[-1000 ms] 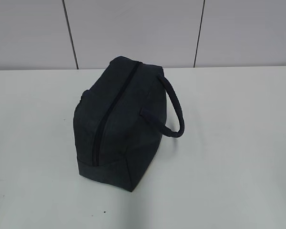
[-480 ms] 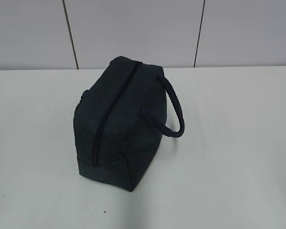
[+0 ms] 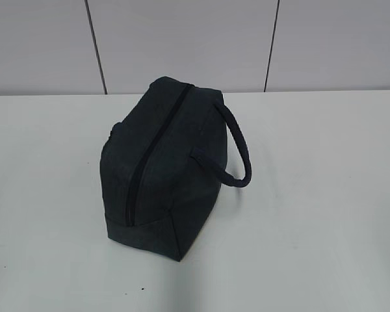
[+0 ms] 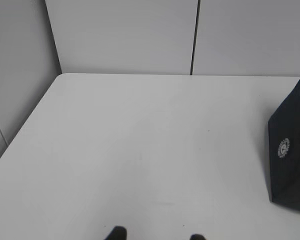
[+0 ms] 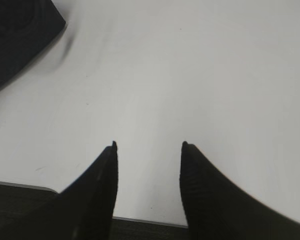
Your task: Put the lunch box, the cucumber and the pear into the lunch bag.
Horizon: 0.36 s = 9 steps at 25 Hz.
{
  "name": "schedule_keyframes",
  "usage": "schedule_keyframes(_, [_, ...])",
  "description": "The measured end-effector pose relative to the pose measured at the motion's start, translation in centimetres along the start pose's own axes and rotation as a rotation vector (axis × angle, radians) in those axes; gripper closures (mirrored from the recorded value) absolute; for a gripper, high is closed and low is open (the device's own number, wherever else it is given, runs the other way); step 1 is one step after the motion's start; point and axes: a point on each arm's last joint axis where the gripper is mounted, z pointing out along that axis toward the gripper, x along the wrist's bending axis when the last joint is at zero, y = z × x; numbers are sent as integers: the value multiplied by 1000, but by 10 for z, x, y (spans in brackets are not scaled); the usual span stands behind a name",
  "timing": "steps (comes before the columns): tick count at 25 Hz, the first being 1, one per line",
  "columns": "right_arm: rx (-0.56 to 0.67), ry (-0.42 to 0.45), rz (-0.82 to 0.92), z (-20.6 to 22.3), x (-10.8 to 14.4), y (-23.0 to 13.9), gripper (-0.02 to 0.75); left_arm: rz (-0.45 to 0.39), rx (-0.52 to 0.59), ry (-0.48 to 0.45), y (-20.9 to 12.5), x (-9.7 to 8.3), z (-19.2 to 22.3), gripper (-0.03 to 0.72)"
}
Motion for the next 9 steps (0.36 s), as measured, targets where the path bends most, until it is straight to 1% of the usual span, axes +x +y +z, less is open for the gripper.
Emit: schedule_keyframes(9, [0,0,0,0,0,0,406,0,0,0,0,0,0,442])
